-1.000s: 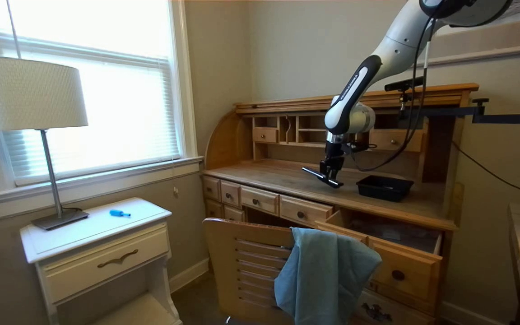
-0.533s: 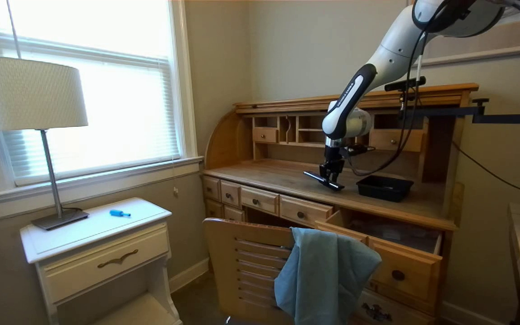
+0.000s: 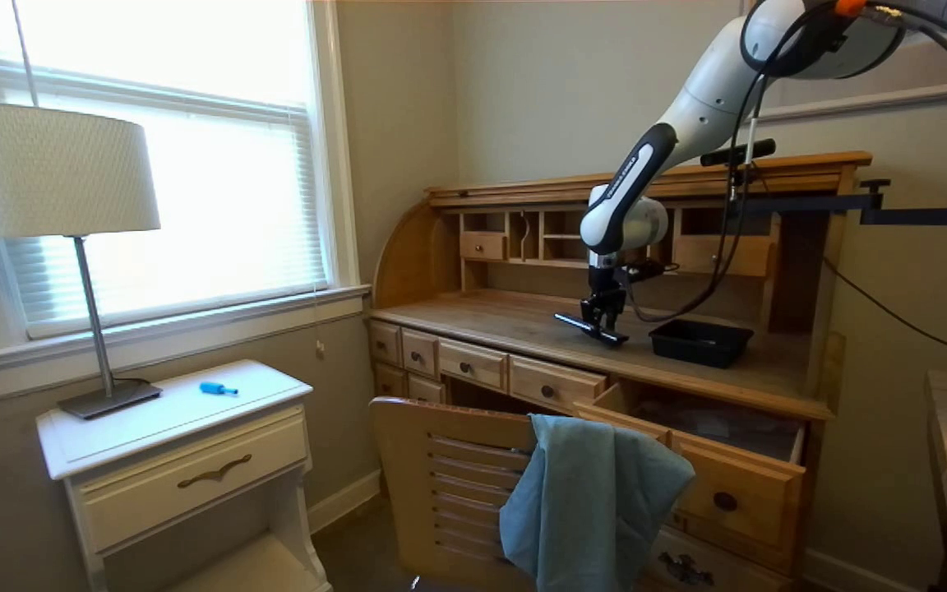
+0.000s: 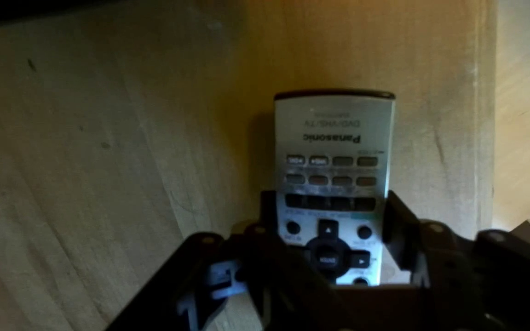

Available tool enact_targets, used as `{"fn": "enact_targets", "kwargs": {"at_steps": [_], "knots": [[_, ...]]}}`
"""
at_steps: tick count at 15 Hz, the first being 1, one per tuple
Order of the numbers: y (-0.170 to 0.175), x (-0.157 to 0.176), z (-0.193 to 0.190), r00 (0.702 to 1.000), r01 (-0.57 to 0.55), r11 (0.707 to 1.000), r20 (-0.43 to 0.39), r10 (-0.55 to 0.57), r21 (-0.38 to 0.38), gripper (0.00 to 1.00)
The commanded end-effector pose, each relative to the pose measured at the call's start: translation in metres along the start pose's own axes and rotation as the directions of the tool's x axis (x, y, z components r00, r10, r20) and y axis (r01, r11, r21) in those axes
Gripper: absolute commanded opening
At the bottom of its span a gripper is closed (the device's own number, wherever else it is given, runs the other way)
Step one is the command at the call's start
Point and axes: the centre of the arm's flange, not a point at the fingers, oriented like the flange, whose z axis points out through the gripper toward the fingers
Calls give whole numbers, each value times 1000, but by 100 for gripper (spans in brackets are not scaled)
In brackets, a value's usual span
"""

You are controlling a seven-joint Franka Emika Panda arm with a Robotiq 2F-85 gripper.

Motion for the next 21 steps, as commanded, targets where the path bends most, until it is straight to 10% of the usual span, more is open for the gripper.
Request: {"fn": "enact_targets", "kwargs": {"at_steps": [1, 13, 14, 21], "knots": [[0, 21, 8, 999, -18, 1000, 31, 18, -21, 31], [1, 33, 20, 999, -24, 999, 45, 25, -36, 31], [2, 34, 19, 999, -28, 999, 45, 29, -38, 81], [0, 29, 8, 998, -59, 997, 28, 61, -52, 100]]}}
